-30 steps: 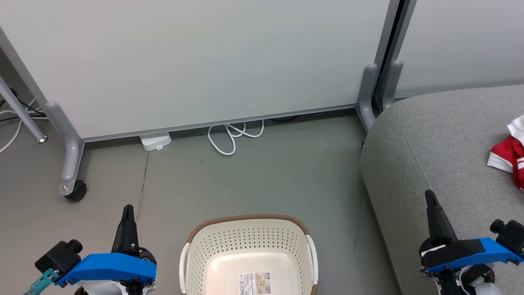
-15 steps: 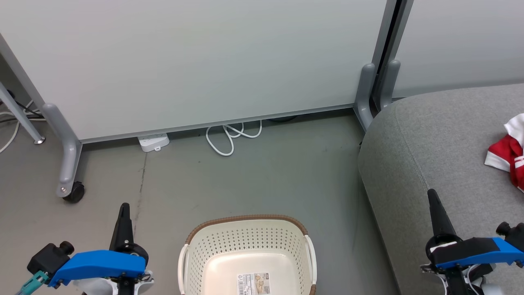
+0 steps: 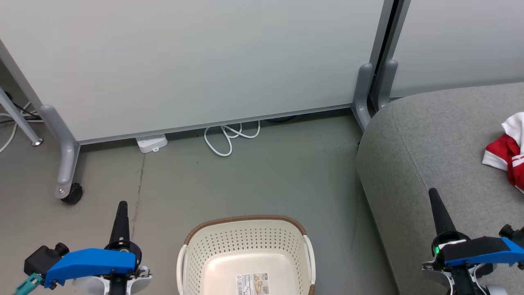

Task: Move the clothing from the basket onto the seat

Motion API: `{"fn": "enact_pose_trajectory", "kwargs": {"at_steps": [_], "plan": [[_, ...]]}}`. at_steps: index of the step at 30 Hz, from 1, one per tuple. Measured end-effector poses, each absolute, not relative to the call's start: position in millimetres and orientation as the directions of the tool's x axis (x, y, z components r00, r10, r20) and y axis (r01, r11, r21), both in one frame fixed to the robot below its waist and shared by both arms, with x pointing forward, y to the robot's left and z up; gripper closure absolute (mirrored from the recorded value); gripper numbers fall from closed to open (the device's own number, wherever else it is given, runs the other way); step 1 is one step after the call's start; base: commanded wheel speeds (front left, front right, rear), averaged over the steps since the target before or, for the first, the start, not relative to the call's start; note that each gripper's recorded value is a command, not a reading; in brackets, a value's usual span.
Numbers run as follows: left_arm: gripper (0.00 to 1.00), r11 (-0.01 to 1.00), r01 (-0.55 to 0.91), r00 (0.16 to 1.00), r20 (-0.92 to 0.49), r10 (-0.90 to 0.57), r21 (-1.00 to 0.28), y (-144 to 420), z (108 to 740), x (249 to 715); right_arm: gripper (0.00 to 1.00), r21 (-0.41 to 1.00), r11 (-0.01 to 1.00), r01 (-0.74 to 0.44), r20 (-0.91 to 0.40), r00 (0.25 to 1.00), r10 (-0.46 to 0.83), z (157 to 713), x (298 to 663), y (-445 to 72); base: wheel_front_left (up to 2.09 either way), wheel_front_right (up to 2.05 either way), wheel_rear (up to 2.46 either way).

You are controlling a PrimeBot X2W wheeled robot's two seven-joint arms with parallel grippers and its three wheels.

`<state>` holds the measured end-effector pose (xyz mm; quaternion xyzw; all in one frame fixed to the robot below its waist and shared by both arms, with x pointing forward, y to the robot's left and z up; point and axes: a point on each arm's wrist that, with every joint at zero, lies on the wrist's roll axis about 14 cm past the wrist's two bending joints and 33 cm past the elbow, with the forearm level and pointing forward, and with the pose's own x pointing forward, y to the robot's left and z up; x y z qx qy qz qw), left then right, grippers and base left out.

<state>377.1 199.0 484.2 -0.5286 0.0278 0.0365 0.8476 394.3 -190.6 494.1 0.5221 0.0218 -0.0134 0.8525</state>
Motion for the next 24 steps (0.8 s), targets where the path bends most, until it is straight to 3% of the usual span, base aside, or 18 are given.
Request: {"fn": "enact_pose_trajectory", "kwargs": {"at_steps": [24], "plan": [[1.0, 0.229, -0.066, 0.998, -0.063, 0.017, -0.971, 200.0, 491.1, 381.4, 1.0, 0.97, 0.24, 0.035, -0.036, 0.999, 0.002, 499.3, 392.7, -195.0, 0.0, 0.0, 0.0]]}}
